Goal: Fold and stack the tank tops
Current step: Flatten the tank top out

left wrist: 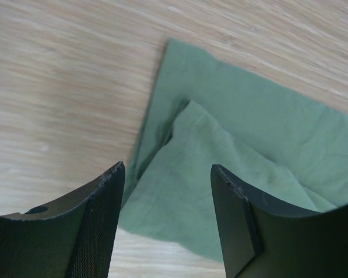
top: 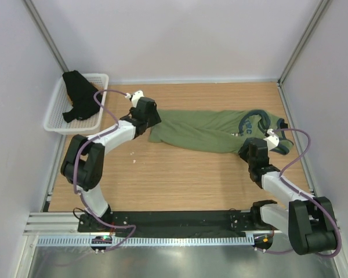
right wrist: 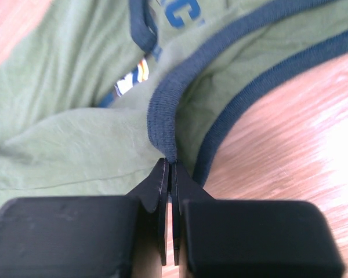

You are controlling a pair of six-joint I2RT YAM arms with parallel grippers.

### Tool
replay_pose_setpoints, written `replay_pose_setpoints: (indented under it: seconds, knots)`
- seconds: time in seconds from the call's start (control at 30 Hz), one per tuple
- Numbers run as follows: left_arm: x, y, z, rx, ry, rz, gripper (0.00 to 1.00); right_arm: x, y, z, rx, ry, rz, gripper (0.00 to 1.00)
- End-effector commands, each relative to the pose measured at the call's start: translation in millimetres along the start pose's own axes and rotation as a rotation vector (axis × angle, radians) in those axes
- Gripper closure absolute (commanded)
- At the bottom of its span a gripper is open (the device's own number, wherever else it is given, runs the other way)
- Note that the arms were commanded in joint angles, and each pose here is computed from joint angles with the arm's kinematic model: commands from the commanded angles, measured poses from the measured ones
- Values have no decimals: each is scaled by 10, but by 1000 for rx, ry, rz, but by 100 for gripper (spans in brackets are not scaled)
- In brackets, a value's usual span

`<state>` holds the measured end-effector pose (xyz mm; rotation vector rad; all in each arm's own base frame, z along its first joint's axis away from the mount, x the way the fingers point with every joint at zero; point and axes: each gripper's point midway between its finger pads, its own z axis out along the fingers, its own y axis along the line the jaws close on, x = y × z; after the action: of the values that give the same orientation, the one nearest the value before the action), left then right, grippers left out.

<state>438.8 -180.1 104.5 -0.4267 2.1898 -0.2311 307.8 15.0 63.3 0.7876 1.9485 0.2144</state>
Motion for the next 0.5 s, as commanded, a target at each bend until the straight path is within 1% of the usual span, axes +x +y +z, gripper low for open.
replay_pose_setpoints:
  seconds: [0.0,0.13,0.23,0.27,0.3,0.33,0.37,0.4,0.47]
  knots:
    - [-109,-314,140,80,13,-3,38,-166,159,65,-33,-45,30,99]
    - [-11,-320,340,59,60,6,36,-156,195,71,-50,-38,25,99]
    - [22,-302,489,43,78,9,38,-161,196,70,-51,-39,27,99]
    - [-17,-327,520,48,77,6,41,-165,201,67,-53,-39,24,99]
    - [45,-290,590,38,99,10,47,-169,197,68,-50,-41,24,99]
    - [86,-261,608,27,119,10,49,-171,195,67,-49,-42,24,99]
    - [71,-244,628,20,123,1,50,-176,196,67,-48,-43,24,99]
    - [123,-230,650,18,137,3,53,-174,199,64,-49,-43,22,99]
    - [168,-226,658,26,156,-1,55,-183,211,64,-53,-45,23,99]
